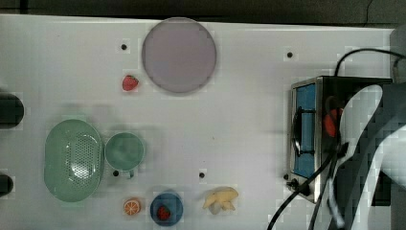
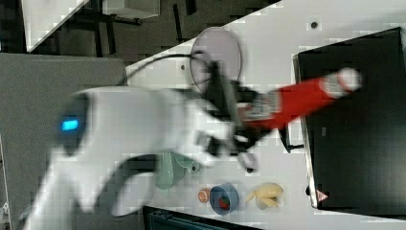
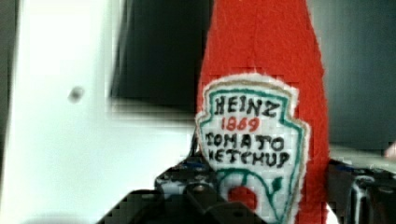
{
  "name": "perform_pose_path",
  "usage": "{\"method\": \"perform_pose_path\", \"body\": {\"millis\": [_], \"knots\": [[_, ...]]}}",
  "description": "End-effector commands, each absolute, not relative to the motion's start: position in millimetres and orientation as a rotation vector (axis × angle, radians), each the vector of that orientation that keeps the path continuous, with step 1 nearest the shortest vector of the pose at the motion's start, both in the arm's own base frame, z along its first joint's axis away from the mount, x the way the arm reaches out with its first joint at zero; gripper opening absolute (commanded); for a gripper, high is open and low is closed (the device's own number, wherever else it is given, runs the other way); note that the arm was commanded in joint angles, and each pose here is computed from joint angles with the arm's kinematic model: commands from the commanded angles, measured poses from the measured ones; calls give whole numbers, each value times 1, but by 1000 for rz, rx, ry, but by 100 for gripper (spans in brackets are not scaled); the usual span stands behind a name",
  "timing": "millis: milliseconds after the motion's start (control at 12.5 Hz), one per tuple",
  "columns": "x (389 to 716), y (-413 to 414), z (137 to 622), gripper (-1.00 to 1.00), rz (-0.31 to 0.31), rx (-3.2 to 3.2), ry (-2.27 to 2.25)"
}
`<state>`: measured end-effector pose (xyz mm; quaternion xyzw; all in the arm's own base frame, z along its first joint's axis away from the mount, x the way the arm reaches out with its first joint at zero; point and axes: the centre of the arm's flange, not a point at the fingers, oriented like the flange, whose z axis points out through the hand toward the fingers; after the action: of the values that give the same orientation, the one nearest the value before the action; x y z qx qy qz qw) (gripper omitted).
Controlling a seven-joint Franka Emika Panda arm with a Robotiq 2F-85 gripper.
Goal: Pick Ketchup from oven and place it on table.
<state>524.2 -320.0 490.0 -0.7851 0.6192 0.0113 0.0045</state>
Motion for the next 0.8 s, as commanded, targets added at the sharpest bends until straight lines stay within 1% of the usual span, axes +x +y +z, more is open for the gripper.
{"method": "perform_pose_path", "body": {"millis": [80,160,320,560,640,800], "knots": [[560,-207,562,27,-21,-2626,1585],[563,-180,565,27,7,-2657,1517],[571,-128,564,27,33,-2725,1387],[577,-64,542,27,74,-2905,1229],[576,-47,529,27,102,-2959,1183],[569,-23,495,27,192,-3018,1122]]}}
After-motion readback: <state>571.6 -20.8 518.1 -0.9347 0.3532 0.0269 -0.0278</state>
